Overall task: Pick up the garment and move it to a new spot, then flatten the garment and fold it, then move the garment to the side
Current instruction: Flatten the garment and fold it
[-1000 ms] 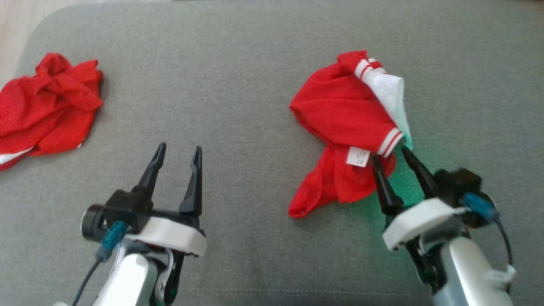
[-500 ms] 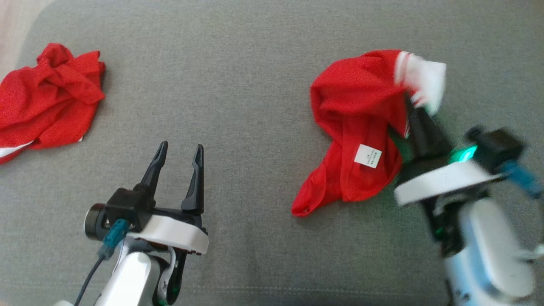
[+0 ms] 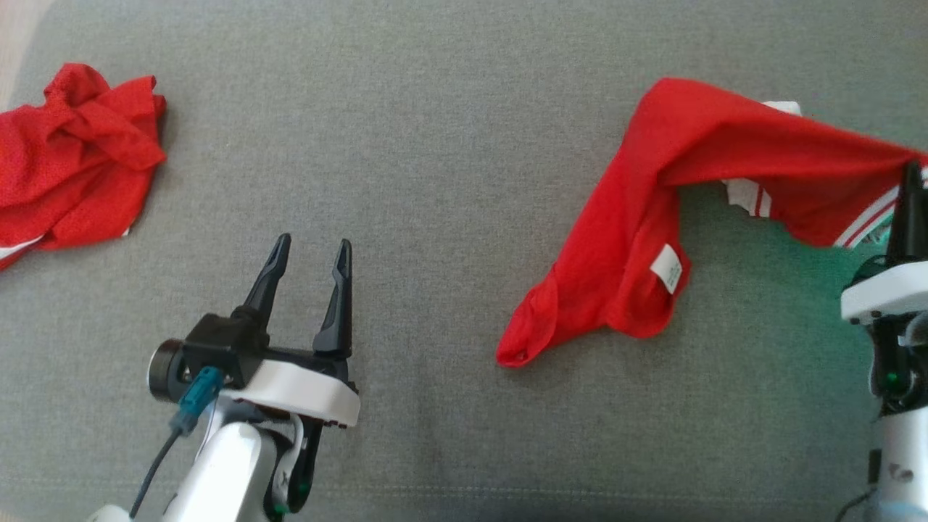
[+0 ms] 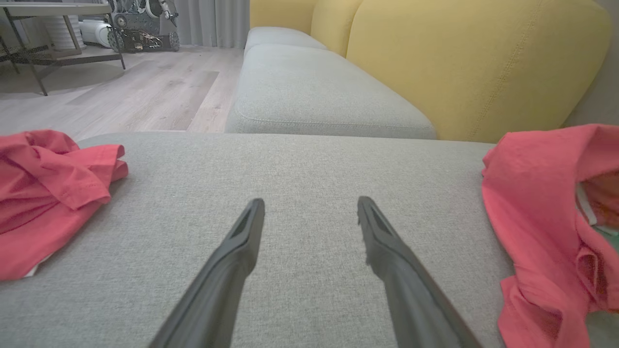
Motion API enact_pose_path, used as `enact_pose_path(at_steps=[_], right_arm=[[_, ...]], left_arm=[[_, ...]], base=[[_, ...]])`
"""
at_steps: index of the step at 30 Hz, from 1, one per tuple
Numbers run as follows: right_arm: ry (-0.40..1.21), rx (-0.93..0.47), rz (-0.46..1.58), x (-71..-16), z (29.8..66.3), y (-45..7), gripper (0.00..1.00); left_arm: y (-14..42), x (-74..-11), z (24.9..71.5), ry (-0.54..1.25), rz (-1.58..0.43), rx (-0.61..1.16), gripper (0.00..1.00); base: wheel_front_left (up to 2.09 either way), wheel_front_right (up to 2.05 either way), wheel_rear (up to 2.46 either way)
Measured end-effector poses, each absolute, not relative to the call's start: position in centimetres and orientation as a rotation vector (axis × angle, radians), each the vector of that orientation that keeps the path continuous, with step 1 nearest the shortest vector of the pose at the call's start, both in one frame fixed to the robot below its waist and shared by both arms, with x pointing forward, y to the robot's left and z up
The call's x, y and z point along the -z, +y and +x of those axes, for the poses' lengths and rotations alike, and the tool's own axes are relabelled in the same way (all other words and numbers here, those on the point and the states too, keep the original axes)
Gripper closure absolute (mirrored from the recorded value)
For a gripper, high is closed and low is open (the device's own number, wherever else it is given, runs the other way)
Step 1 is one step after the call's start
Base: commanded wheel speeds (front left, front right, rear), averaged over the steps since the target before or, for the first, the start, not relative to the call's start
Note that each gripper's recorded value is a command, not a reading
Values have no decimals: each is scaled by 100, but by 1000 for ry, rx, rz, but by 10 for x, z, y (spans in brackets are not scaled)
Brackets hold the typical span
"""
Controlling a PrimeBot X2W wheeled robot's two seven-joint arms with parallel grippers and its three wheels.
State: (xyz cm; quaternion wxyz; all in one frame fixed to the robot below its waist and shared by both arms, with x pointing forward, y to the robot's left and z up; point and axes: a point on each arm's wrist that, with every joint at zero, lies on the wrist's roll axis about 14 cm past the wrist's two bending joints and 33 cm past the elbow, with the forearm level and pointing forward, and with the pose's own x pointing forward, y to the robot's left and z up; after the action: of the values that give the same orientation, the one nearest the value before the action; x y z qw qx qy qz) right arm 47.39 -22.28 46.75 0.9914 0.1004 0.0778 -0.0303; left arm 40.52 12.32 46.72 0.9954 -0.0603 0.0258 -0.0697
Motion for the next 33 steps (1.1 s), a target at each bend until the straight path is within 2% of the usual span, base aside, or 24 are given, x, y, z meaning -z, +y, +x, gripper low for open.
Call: enact_pose_path(at_steps=[5,6,7,8,16,24,33], right_arm=[[261,80,223,-431,480,-225,100],[267,80,228,-428,482,-224,85],[271,77,232,-426,484,-222,50],[272,75,234,-424,485,-220,0],[241,49,225,-430,478,-212,0],[208,36,198,-442,430,-210,0],[49,-48,132,-506,412,-186,0]], left_arm=[[123,-466,411,51,-122,145,0],[123,-467,412,49,-122,149,0],[123,-467,413,48,-122,151,0],[122,-467,414,47,-123,151,0],[120,-476,413,21,-108,160,0],[124,-482,402,9,-108,146,0],[124,-488,392,-5,-99,146,0]], base=[[0,0,0],[0,0,0],[0,0,0],[0,0,0],[0,0,0],[0,0,0],[0,0,0]])
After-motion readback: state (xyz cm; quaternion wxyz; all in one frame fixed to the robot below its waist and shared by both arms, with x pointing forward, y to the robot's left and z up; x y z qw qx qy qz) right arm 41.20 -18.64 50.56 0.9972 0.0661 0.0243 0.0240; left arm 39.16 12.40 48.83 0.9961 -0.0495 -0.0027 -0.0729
